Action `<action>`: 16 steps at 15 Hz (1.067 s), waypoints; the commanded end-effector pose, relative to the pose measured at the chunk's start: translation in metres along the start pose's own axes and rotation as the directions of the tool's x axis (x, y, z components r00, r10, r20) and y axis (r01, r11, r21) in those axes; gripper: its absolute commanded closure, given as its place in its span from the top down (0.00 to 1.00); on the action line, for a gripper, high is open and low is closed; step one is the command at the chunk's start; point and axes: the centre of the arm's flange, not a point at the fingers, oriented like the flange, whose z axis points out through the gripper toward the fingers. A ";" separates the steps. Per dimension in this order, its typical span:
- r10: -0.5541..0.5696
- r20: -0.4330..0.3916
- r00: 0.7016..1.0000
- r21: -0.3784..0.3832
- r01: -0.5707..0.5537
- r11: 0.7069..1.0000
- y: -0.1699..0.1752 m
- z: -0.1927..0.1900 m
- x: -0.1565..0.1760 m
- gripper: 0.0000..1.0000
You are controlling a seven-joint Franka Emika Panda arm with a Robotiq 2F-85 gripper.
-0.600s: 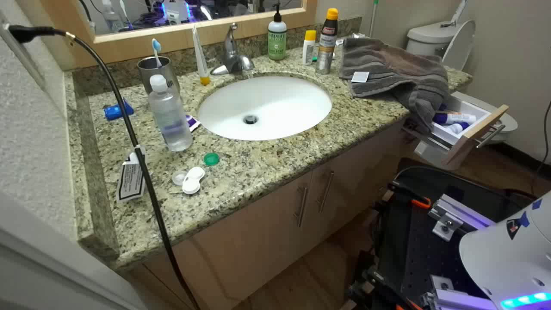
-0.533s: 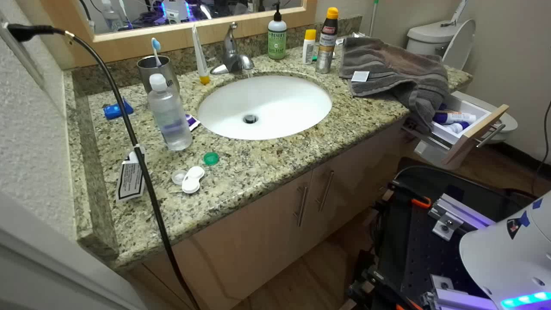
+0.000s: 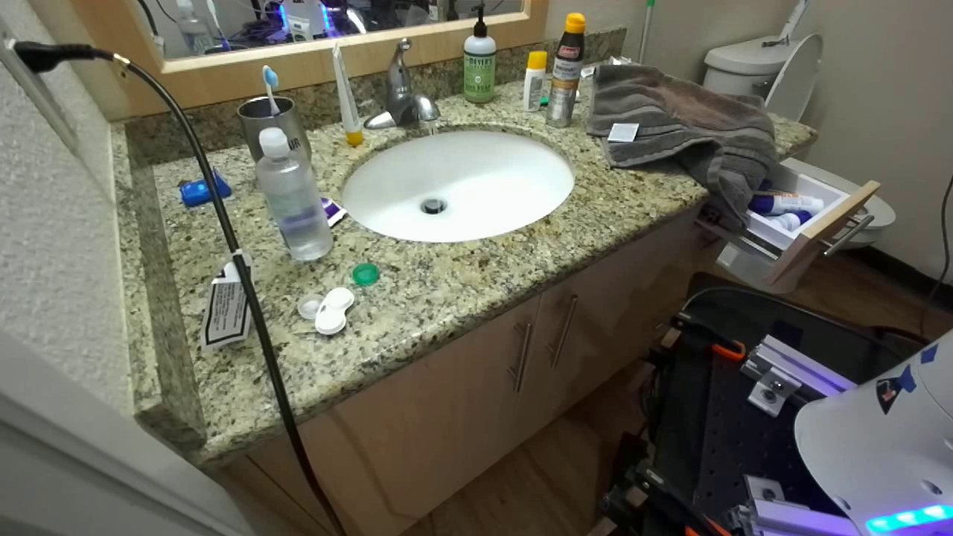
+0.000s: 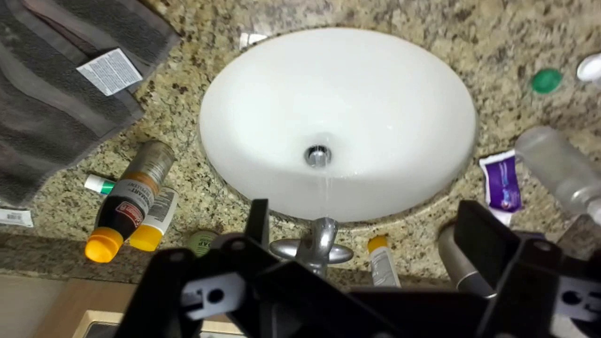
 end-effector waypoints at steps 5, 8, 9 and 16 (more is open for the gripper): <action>0.246 -0.005 0.969 -0.031 -0.246 0.969 0.009 0.044 0.060 1.00; 0.272 0.001 0.962 -0.041 -0.272 0.961 0.015 0.052 0.071 1.00; 0.274 0.024 0.961 -0.063 -0.272 0.960 0.013 0.060 0.076 1.00; 0.566 -0.041 0.824 -0.137 -0.565 0.813 0.008 0.114 0.176 1.00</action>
